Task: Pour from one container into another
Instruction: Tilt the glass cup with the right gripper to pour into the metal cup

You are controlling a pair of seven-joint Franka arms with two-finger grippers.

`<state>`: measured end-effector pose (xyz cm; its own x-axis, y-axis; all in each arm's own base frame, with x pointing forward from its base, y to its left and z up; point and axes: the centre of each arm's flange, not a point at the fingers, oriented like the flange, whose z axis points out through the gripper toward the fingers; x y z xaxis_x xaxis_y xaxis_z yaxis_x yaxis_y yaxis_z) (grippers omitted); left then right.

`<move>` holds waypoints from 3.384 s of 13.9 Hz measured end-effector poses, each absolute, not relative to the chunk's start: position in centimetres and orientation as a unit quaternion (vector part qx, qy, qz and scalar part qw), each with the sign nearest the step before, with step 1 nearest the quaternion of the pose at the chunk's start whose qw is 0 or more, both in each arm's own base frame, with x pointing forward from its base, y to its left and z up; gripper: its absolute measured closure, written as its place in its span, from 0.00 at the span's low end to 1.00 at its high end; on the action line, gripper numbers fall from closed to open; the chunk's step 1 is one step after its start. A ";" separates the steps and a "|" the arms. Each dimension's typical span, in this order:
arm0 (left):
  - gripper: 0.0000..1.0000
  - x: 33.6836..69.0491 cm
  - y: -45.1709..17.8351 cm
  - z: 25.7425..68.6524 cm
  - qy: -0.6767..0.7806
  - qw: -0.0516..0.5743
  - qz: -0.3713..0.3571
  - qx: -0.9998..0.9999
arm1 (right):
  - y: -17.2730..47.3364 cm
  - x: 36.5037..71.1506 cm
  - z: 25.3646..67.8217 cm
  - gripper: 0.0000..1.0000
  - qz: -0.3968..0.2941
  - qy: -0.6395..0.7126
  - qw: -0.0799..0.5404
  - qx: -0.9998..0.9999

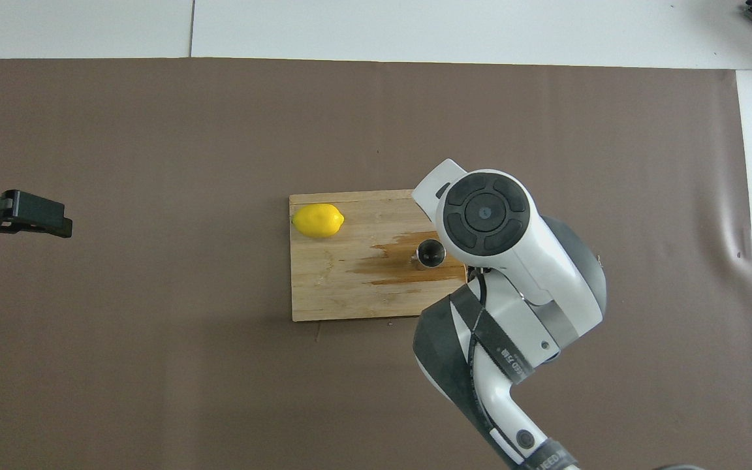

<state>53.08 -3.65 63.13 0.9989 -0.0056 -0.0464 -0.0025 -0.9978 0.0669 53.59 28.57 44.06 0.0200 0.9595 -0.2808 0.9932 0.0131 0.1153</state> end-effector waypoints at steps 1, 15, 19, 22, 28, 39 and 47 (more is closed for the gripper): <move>0.00 53.1 -3.7 63.1 -0.002 0.033 -0.023 0.999 | 28.6 53.5 43.7 0.50 -0.065 0.701 0.150 0.694; 0.00 53.1 -3.6 63.2 -0.002 0.033 -0.023 0.999 | 32.1 50.7 41.6 0.50 -0.098 0.750 0.248 0.605; 0.00 53.1 -3.6 63.2 -0.002 0.033 -0.023 0.999 | 32.2 50.5 41.3 0.50 -0.104 0.756 0.271 0.587; 0.00 53.1 -3.6 63.2 -0.002 0.033 -0.023 0.999 | 32.3 50.4 41.1 0.50 -0.104 0.760 0.283 0.576; 0.00 53.0 -3.6 63.2 -0.002 0.033 -0.023 0.999 | 33.6 49.6 40.9 0.50 -0.103 0.772 0.310 0.545; 0.00 53.0 -3.6 63.2 -0.002 0.033 -0.023 0.999 | 33.8 49.6 41.0 0.50 -0.103 0.774 0.325 0.534; 0.00 53.0 -3.6 63.2 -0.002 0.033 -0.023 0.999 | 32.6 50.4 41.8 0.50 -0.092 0.759 0.271 0.586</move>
